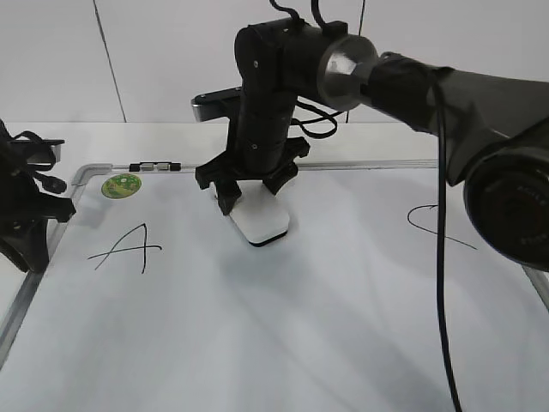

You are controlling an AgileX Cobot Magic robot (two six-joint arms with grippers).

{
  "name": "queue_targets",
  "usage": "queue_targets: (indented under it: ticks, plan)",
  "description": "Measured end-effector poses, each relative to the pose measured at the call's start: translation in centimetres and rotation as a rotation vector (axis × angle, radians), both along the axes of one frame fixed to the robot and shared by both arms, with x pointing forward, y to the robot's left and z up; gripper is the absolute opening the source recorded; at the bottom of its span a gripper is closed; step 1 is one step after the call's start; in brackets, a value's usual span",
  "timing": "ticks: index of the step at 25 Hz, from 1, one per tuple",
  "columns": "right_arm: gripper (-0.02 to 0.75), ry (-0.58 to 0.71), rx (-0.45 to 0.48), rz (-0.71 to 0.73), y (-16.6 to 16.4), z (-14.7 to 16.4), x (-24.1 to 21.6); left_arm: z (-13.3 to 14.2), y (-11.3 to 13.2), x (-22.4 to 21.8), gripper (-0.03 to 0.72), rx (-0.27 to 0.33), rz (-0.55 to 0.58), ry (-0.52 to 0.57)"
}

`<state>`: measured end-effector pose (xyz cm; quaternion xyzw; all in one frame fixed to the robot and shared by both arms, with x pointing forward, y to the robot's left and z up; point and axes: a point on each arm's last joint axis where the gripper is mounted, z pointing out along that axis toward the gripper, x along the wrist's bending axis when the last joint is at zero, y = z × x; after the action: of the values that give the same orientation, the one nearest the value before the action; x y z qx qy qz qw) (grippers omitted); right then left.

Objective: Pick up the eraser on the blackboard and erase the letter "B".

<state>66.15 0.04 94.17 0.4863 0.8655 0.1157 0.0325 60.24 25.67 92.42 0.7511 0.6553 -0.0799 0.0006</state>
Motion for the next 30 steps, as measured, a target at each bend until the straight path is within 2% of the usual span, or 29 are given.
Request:
queue_targets:
  ticks: [5,9,15,20,25,30]
  plan:
    - [0.533,-0.001,-0.002,-0.005,-0.3,0.0,0.2,0.0,0.1,0.0,0.087,0.002,0.001,0.002]
    - [0.533,0.006,0.028,-0.051,-1.9,0.5,1.2,0.0,0.1,0.0,0.087,-0.002,0.003,0.002]
    - [0.533,0.016,0.041,-0.177,-7.2,1.1,3.9,0.0,0.0,0.0,0.087,-0.003,0.004,0.005]
    - [0.532,0.023,0.029,-0.191,-8.3,2.4,3.6,0.0,0.0,0.0,0.087,-0.003,0.004,0.004]
    - [0.532,-0.074,0.131,-0.187,-8.6,9.5,2.1,0.0,0.0,0.1,0.087,-0.003,0.005,-0.008]
    - [0.532,-0.151,0.176,-0.183,-9.6,14.8,-0.1,0.0,0.0,0.2,0.087,-0.003,0.006,-0.022]
